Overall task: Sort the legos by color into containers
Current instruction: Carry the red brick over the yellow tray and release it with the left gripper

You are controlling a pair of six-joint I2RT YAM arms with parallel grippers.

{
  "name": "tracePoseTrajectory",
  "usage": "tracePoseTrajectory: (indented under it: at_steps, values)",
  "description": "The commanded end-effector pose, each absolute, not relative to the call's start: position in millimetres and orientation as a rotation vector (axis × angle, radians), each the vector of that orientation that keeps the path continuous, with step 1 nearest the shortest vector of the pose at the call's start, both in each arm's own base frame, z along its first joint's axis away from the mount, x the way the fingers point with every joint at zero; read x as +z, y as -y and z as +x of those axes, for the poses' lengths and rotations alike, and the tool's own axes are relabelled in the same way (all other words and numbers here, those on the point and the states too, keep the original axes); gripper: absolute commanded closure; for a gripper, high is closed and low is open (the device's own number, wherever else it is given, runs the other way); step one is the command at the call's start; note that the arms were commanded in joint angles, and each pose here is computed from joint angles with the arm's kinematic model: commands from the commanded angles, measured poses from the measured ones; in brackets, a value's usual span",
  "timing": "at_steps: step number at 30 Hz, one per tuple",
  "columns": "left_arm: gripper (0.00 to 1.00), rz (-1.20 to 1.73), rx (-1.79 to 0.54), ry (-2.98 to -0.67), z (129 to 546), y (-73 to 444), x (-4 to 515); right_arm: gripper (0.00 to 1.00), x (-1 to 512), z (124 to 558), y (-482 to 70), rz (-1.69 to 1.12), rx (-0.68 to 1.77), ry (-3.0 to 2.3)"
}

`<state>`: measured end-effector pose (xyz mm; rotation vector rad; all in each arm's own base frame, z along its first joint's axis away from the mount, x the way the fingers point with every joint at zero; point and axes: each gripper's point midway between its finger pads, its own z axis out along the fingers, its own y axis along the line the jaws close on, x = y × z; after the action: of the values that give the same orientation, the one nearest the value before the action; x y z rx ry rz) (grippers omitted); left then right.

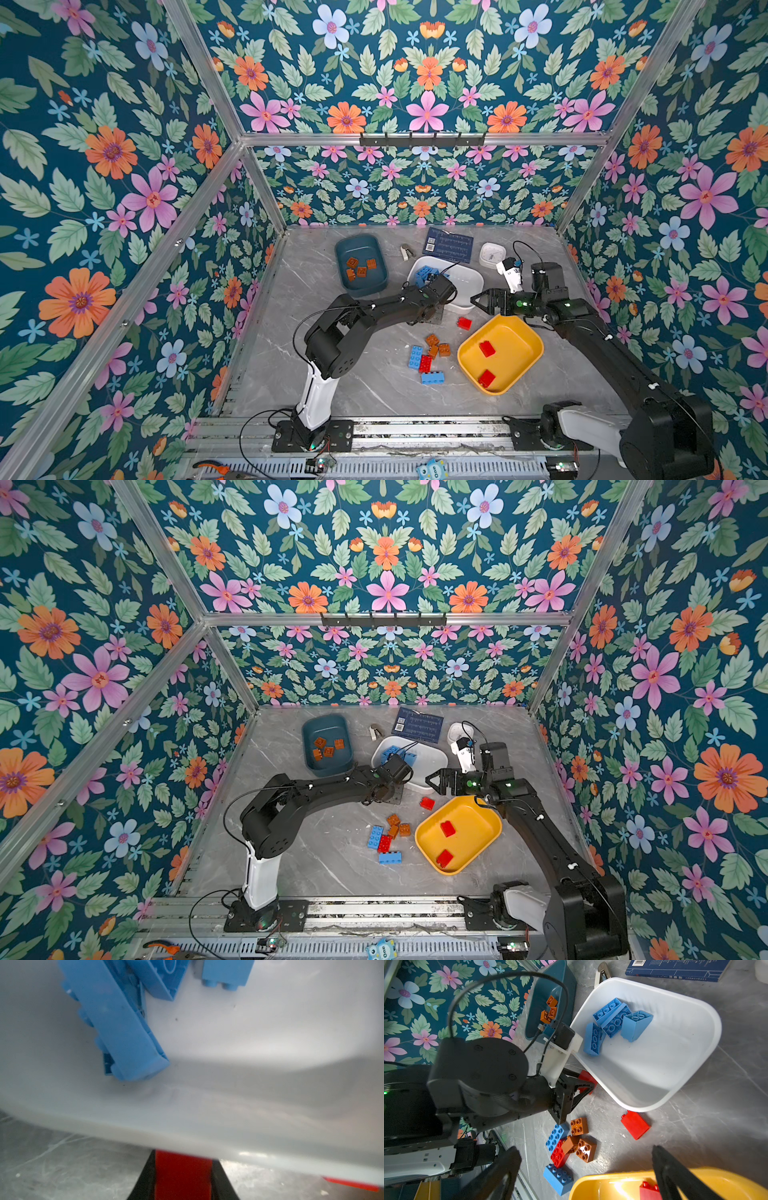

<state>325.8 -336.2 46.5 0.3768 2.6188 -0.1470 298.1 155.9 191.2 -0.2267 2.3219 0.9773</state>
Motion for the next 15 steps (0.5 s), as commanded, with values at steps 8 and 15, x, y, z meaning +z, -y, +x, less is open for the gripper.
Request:
tracePoseTrajectory:
  at_steps: [8,15]
  values:
    - [0.78,0.487,-0.438,-2.574,282,372,117,0.01,189,297,-145,-0.207,0.957,-2.331]
    - [0.78,0.576,-0.706,-2.538,224,425,146,0.01,187,297,-131,-0.127,0.965,-2.342]
